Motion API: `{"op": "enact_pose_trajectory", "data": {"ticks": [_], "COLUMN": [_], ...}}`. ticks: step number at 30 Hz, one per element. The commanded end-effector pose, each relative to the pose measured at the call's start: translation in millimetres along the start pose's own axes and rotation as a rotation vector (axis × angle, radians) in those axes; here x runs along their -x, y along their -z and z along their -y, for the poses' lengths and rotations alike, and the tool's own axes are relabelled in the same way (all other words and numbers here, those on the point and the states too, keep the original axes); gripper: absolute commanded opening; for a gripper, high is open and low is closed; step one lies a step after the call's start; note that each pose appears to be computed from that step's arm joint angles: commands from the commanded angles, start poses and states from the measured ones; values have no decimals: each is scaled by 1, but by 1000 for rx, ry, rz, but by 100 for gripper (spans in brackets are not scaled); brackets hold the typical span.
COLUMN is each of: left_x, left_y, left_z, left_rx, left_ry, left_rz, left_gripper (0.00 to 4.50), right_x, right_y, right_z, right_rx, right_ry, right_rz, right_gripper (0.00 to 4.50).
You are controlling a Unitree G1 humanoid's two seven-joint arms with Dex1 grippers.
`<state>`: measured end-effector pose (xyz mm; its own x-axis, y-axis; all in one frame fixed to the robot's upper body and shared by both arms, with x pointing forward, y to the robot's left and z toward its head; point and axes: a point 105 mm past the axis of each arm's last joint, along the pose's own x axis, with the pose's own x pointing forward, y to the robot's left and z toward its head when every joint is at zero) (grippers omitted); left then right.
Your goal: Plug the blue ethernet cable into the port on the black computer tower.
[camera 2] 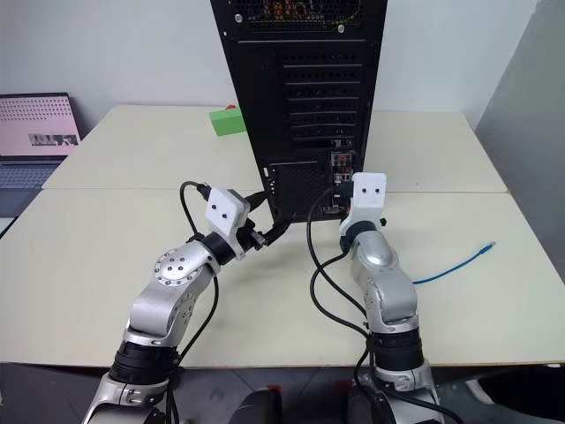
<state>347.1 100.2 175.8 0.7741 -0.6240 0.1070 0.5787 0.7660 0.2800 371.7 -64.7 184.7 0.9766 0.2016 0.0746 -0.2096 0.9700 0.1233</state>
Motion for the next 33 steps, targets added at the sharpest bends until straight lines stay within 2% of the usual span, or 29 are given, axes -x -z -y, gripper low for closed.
{"op": "enact_pose_trajectory", "data": {"ticks": [1,23,33], "left_x": [0,0,-1], "left_y": [-11,-12,-12], "left_z": [0,0,1], "left_rx": [-21,-25,-27], "left_ry": [-4,-3,0], "left_rz": [44,46,48], "left_gripper": [353,353,353], "right_x": [-2,-3,-6], "right_y": [-12,-6,-31], "right_z": [-5,-10,-23], "right_rx": [12,37,-50], "right_ry": [-15,-24,-46], "right_rz": [47,33,62], "right_gripper": [0,0,0]}}
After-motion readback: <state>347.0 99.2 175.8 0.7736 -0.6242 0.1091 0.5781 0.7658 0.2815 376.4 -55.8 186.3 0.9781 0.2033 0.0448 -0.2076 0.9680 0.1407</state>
